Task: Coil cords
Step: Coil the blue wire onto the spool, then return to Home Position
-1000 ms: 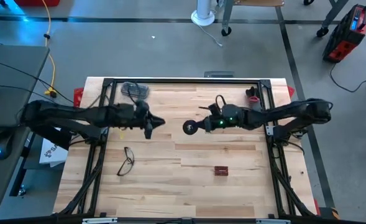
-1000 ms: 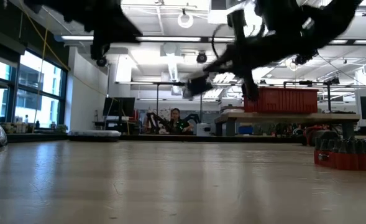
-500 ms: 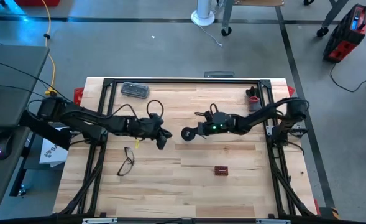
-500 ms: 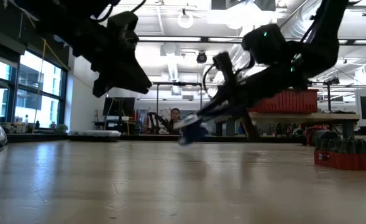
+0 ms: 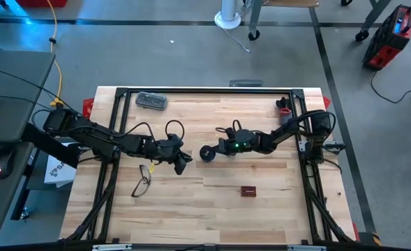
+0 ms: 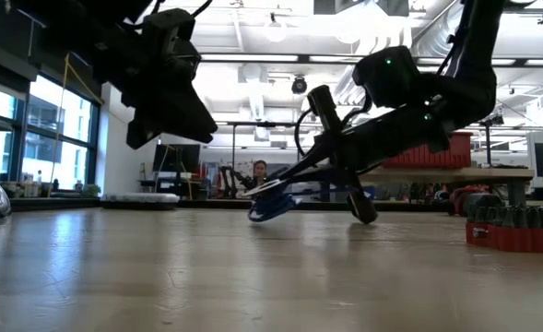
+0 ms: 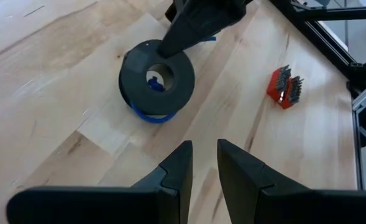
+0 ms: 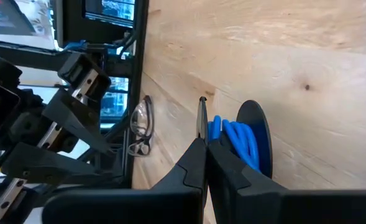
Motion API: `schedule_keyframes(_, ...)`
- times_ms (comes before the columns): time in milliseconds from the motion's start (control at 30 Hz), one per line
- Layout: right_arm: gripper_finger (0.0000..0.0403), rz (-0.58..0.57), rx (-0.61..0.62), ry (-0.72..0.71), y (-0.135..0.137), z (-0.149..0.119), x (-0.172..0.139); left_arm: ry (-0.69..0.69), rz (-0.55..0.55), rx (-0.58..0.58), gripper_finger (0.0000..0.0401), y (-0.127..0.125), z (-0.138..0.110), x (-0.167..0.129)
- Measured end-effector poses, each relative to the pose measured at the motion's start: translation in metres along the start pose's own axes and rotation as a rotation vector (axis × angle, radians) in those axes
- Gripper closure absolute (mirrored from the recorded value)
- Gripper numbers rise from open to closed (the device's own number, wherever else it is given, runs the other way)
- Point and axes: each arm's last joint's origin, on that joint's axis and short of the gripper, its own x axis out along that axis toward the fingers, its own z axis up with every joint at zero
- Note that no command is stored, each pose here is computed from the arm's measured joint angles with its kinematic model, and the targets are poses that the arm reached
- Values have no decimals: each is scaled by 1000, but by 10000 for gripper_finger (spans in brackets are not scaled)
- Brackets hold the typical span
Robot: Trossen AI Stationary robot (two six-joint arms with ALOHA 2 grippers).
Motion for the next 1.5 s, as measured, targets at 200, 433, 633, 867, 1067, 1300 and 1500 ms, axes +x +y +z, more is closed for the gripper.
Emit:
schedule_keyframes(200, 385, -6, -2, -8, 0, 1, -1, -5, 2, -1, 331, 1, 2, 0)
schedule_keyframes(433, 310, -1, -15, 27, 0, 0, -1, -8, -6, -3, 331, 1, 2, 0)
schedule_keyframes(633, 285, 3, -48, 54, 0, 0, -2, -9, -12, -5, 331, 0, 3, 0)
schedule_keyframes(867, 284, 27, -86, 158, -1, 6, -3, -13, -31, 7, 331, -1, 5, -4)
schedule_keyframes(1067, 291, 49, -135, 242, -4, 11, -5, 11, -19, 19, 331, 0, 5, -11)
schedule_keyframes(1300, 323, 34, -316, 297, 13, 13, -23, -80, -14, 18, 331, 0, 18, -40)
schedule_keyframes(1500, 358, -92, -537, 167, 51, 23, -77, -225, 46, -58, 335, 10, 35, -71)
